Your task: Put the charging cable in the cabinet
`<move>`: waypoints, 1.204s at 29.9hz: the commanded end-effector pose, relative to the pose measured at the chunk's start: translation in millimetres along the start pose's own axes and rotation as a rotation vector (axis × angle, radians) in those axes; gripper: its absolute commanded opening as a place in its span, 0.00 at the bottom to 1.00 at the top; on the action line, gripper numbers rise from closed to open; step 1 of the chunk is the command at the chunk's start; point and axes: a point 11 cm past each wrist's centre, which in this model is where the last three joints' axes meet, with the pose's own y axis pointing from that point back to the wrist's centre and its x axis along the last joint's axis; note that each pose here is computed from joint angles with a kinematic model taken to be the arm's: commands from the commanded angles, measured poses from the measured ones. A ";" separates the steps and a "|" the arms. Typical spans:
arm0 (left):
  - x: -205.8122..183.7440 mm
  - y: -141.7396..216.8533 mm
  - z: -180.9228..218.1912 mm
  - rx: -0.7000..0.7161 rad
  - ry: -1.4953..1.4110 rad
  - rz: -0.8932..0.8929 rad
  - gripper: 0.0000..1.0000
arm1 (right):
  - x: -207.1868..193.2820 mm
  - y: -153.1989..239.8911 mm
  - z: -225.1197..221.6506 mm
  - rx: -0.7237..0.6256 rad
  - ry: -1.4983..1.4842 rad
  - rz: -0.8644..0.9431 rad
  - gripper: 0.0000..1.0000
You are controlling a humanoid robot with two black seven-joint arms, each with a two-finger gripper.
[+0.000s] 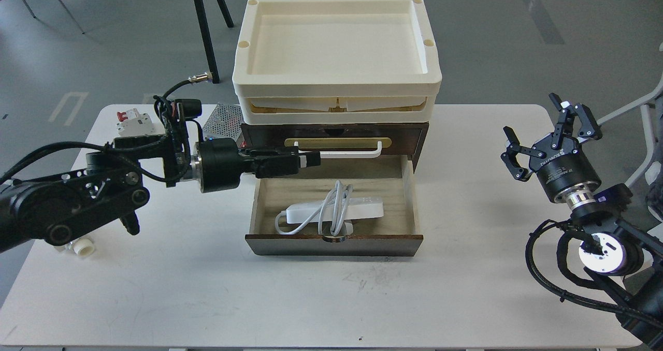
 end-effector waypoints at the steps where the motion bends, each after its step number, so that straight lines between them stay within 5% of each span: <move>1: 21.1 38.6 -6.0 0.011 0.145 0.094 0.98 | -0.5 -0.2 -0.1 0.000 0.000 -0.001 0.99; 10: 27.4 101.1 -51.5 0.001 0.616 0.421 0.99 | -0.2 0.3 0.8 -0.001 -0.002 0.000 0.99; 18: 22.2 95.4 -92.0 -0.105 0.991 0.689 0.99 | -0.4 -0.2 0.4 0.000 -0.001 0.000 0.99; 36: 33.5 119.9 -151.7 -0.226 1.247 1.098 0.99 | -1.8 -2.9 -0.1 0.007 -0.005 0.001 0.99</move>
